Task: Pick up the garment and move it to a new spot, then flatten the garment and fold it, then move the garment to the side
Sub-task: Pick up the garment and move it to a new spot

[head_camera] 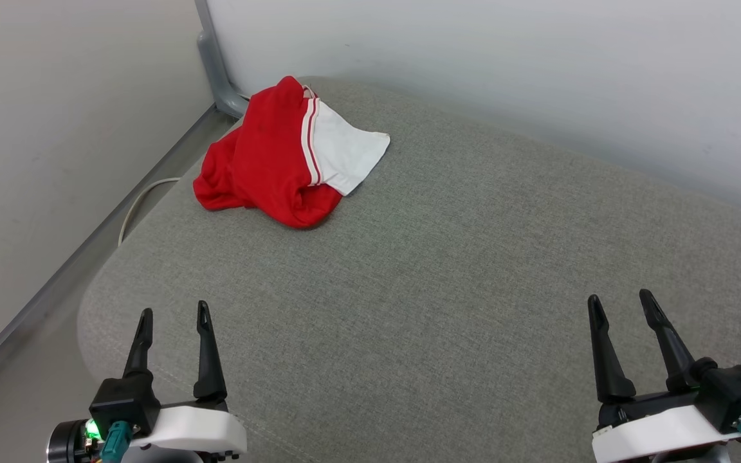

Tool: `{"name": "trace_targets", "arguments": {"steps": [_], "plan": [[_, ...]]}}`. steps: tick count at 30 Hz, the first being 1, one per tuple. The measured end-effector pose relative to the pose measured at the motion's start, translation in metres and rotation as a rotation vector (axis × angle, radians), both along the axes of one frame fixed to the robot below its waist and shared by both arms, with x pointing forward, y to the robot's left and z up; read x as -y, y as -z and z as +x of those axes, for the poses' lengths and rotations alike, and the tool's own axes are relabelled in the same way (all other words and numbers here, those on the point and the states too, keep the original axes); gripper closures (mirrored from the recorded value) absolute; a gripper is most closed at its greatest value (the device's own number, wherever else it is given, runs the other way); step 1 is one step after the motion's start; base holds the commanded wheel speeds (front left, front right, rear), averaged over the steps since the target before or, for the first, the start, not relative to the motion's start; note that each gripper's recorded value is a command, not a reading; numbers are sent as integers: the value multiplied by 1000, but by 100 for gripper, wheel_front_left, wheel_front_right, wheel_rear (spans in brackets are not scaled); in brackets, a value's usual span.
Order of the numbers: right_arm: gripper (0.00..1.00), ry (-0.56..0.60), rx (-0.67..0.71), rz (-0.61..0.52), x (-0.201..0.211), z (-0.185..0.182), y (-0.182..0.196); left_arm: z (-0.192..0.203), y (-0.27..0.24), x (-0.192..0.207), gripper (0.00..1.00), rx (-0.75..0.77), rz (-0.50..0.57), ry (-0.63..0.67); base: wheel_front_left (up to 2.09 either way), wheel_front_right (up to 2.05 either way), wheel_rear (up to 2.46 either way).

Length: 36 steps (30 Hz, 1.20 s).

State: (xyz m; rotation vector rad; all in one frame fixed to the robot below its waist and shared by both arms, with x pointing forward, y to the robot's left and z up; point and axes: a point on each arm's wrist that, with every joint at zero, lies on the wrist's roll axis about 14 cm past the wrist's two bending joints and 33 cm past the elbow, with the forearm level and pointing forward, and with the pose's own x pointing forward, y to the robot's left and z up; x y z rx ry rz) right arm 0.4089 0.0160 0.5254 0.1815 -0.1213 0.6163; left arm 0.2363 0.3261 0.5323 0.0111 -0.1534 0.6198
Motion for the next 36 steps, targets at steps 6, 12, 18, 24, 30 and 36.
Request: {"name": "trace_targets", "arguments": {"steps": [6, 12, 18, 24, 30, 36], "plan": [[0, -2, -6, -3, 0, 0, 3, 1, -4, -11, 0, 43, -48, -21, 0, 0, 0], [0, 20, 15, -33, 5, 10, 7, 37, -51, -34, 0, 146, 41, 19, 0, 0, 0], [0, 63, 53, -51, 16, 32, 8, 92, -98, -61, 0, 210, 156, 84, 0, 0, 0], [0, 122, 70, -72, 34, 54, 18, 157, -113, -83, 0, 223, 157, 143, 0, 0, 0], [0, 184, 49, -100, 59, 73, 40, 232, -106, -90, 0, 113, 99, 233, 0, 0, 0], [0, 214, 52, -114, 73, 85, 52, 286, -49, -93, 0, -148, -116, 301, 0, 0, 0]]}}
